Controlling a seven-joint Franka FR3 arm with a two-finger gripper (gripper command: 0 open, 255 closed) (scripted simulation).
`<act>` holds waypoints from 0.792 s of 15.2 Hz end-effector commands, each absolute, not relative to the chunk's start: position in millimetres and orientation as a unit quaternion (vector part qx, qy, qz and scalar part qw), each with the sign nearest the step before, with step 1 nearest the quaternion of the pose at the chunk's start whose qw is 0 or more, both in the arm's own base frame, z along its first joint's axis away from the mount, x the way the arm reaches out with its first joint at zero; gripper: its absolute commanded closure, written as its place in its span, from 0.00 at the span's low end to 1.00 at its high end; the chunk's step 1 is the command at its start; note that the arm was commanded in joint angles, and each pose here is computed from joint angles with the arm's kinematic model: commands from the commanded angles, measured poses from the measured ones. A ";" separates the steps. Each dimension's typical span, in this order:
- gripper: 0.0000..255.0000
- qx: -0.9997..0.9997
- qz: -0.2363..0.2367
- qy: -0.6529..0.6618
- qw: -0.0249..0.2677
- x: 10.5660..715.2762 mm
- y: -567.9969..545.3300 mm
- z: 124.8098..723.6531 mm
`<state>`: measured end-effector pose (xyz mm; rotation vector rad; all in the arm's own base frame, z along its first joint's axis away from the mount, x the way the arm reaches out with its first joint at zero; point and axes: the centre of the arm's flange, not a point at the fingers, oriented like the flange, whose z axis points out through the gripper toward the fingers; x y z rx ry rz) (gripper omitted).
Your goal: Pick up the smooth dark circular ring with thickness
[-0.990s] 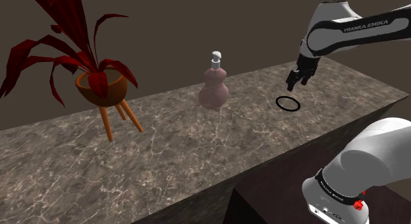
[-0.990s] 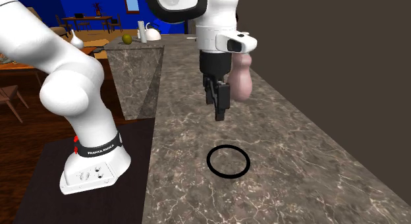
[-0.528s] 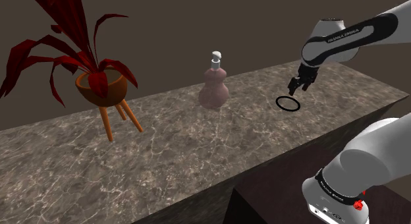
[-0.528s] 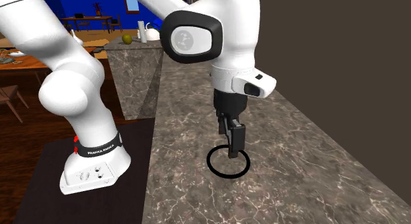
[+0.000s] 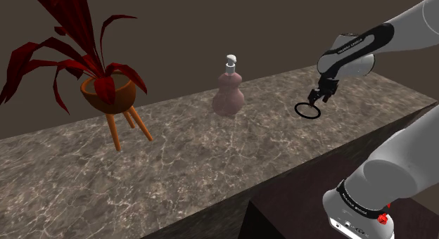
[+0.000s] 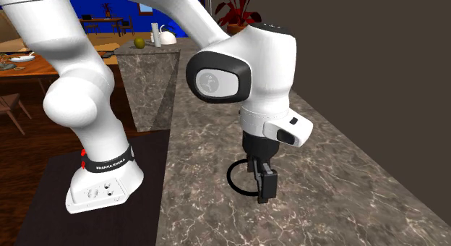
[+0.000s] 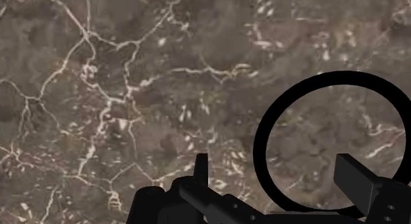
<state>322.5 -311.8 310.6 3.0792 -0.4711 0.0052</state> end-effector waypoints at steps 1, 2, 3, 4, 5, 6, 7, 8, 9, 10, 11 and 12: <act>0.00 0.988 0.002 -0.151 0.014 323.0 -313.3 300.3; 0.00 0.988 0.002 -0.151 0.014 323.0 -313.3 295.0; 0.00 0.988 0.002 -0.151 0.014 323.0 -313.3 286.7; 0.00 0.988 0.002 -0.151 0.014 323.0 -313.3 286.7; 0.00 0.988 0.002 -0.151 0.014 323.0 -313.3 286.7; 1.00 0.988 0.002 -0.151 0.014 322.6 -313.4 287.6; 1.00 0.988 0.002 -0.151 0.014 322.3 -313.3 287.5; 1.00 0.988 0.002 -0.151 0.014 322.4 -313.3 287.4; 1.00 0.988 0.002 -0.151 0.013 322.7 -313.2 287.5; 1.00 0.988 0.002 -0.151 0.013 323.0 -313.0 287.2; 1.00 0.988 0.002 -0.151 0.013 323.3 -313.3 287.3; 1.00 0.988 0.002 -0.151 0.013 323.1 -312.6 287.8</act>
